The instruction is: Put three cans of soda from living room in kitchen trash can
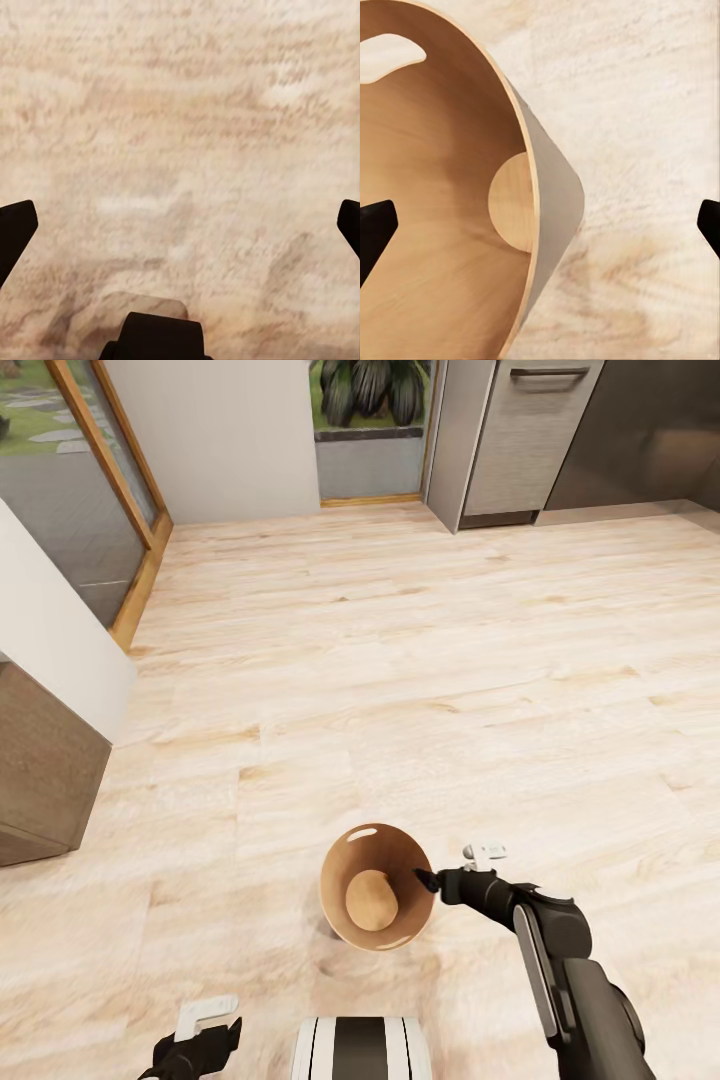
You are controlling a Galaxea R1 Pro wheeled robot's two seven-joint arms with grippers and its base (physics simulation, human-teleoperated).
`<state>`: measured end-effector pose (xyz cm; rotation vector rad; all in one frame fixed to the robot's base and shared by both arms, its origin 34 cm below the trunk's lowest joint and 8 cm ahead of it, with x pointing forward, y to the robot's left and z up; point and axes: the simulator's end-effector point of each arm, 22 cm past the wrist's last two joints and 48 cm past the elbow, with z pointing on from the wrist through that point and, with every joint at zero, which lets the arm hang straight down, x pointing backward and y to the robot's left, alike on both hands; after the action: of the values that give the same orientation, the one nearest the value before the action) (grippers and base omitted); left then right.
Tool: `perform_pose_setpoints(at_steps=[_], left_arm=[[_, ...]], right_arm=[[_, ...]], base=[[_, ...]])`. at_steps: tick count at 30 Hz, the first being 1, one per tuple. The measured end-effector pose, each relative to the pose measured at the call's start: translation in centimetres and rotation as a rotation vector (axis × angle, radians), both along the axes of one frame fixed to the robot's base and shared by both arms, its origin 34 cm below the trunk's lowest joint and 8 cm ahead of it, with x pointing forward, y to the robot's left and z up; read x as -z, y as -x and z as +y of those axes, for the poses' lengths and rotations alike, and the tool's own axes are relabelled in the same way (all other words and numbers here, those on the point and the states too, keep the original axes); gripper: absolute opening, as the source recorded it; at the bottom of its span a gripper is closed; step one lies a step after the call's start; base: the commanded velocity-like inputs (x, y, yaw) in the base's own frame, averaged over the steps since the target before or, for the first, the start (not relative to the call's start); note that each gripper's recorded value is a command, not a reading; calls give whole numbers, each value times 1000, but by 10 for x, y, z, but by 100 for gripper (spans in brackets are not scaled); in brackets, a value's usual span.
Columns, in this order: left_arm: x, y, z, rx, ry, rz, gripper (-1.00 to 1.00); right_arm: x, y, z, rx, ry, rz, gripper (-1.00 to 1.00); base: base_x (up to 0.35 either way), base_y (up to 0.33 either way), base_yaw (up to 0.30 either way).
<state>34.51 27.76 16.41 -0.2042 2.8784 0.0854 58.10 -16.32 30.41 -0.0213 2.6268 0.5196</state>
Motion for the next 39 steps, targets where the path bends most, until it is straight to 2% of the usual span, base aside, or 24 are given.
perform_pose_setpoints(at_steps=[8,14,21,25,39], left_arm=[[0,0,0,0,1,0,100],[0,0,0,-1,1,-1,100],[0,0,0,0,0,-1,100],[0,0,0,-1,1,-1,100],[0,0,0,-2,1,-2,100]], right_arm=[[2,1,-1,5,2,4,100],[14,5,-10,29,60,27,100],[16,8,13,-26,65,28,100],[34,20,16,-36,77,61,100],[46,26,18,-41,77,71,100]], base=[[0,0,0],[0,0,0],[0,0,0],[0,0,0],[0,0,0]])
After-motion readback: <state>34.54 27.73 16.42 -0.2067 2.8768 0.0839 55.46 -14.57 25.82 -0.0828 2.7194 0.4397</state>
